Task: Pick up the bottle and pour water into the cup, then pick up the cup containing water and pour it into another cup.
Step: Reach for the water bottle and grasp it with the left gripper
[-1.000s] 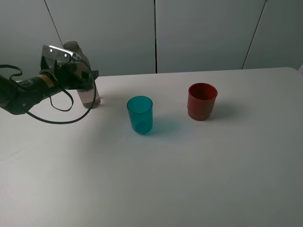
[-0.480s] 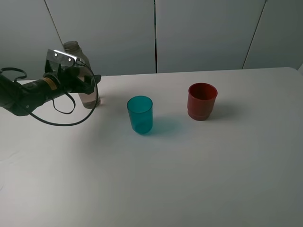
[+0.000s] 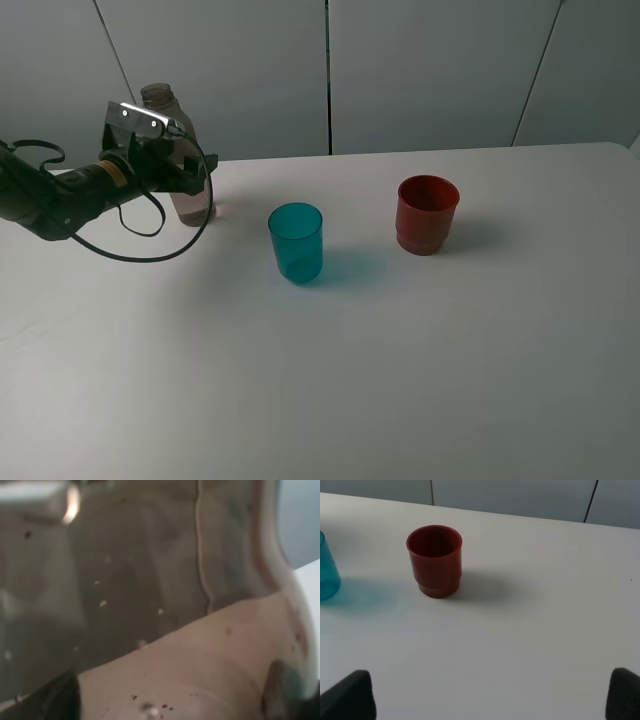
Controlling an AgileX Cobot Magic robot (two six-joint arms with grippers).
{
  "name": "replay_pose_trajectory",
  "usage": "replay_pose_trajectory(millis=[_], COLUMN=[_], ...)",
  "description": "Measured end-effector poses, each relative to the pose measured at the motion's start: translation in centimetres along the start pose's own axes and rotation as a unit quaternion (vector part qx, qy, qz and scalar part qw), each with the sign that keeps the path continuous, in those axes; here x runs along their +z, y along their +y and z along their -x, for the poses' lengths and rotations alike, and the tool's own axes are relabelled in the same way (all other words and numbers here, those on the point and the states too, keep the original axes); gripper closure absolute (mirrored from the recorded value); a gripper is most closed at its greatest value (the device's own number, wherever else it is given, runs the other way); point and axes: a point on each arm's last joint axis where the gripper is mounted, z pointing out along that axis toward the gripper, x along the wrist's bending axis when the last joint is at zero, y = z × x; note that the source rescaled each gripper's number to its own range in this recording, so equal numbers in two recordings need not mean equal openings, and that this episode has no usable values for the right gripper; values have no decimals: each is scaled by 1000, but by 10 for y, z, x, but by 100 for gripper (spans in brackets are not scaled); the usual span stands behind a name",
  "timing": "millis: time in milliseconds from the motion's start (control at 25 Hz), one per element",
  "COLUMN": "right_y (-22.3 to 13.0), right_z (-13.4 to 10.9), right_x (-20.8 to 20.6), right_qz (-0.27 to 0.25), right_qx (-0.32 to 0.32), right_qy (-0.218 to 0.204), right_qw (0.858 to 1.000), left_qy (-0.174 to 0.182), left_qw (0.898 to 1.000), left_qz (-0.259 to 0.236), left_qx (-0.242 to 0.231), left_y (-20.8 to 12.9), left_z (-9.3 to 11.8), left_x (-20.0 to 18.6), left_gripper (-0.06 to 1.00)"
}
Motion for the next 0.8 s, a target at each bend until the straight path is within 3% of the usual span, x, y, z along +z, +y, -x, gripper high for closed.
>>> replay_pose_trajectory(millis=[360, 400, 440, 480, 520, 800], right_y=[0, 0, 0, 0, 0, 0], right_z=[0, 0, 0, 0, 0, 0], right_x=[0, 0, 0, 0, 0, 0], right_qz=[0, 0, 0, 0, 0, 0], right_qx=[0, 0, 0, 0, 0, 0], right_qy=[0, 0, 0, 0, 0, 0], right_qw=[1000, 1000, 1000, 1000, 1000, 1000], left_qy=[0, 0, 0, 0, 0, -7], left_qw=[1000, 1000, 1000, 1000, 1000, 1000], left_qz=[0, -1, -2, -3, -3, -4], left_qx=[0, 0, 0, 0, 0, 6], left_y=[0, 0, 0, -1, -1, -1], left_z=[0, 0, 0, 0, 0, 1], left_x=[0, 0, 0, 0, 0, 0], left_gripper=[-3, 7, 34, 80, 88, 89])
